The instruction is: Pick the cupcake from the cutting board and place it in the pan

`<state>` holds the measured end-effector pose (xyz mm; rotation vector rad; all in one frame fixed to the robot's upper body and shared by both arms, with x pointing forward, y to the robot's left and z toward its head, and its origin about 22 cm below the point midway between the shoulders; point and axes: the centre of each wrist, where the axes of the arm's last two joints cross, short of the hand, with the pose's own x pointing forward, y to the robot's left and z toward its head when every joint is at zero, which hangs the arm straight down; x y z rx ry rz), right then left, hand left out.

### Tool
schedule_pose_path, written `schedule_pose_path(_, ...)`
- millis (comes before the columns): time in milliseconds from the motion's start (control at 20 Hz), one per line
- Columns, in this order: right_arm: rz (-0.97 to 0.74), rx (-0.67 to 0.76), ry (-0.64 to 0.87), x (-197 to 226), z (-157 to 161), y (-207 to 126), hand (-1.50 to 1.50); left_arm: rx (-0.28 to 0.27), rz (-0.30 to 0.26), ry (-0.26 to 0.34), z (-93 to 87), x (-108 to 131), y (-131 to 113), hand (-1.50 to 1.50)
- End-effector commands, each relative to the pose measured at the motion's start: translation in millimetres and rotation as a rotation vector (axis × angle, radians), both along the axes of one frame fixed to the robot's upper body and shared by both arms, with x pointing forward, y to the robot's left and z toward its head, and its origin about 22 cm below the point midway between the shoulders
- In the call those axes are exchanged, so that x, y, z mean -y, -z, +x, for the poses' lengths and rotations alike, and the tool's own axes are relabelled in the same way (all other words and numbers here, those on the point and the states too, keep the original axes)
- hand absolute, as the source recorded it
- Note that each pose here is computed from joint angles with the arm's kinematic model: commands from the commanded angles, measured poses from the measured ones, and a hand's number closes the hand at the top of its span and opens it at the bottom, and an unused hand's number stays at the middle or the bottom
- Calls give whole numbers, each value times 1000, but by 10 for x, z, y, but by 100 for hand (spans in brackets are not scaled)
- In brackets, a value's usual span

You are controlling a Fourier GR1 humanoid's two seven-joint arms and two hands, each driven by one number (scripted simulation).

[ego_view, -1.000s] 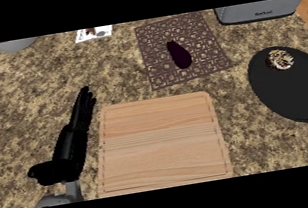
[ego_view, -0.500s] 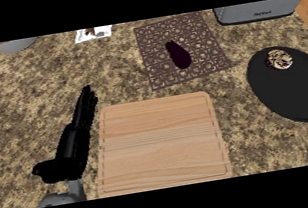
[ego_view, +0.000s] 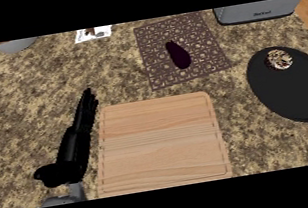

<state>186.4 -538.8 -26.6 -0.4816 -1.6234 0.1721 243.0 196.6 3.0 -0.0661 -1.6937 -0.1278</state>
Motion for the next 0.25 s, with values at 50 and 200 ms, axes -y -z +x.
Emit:
schedule_pose_path(50,-14,57,-53,142,-174,-64,-150,3,17,-9,69,-125,9,0)
schedule_pose_path(200,-70,66,-26,34,9,-29,-150,16,-12,8,-58,-23,45,0)
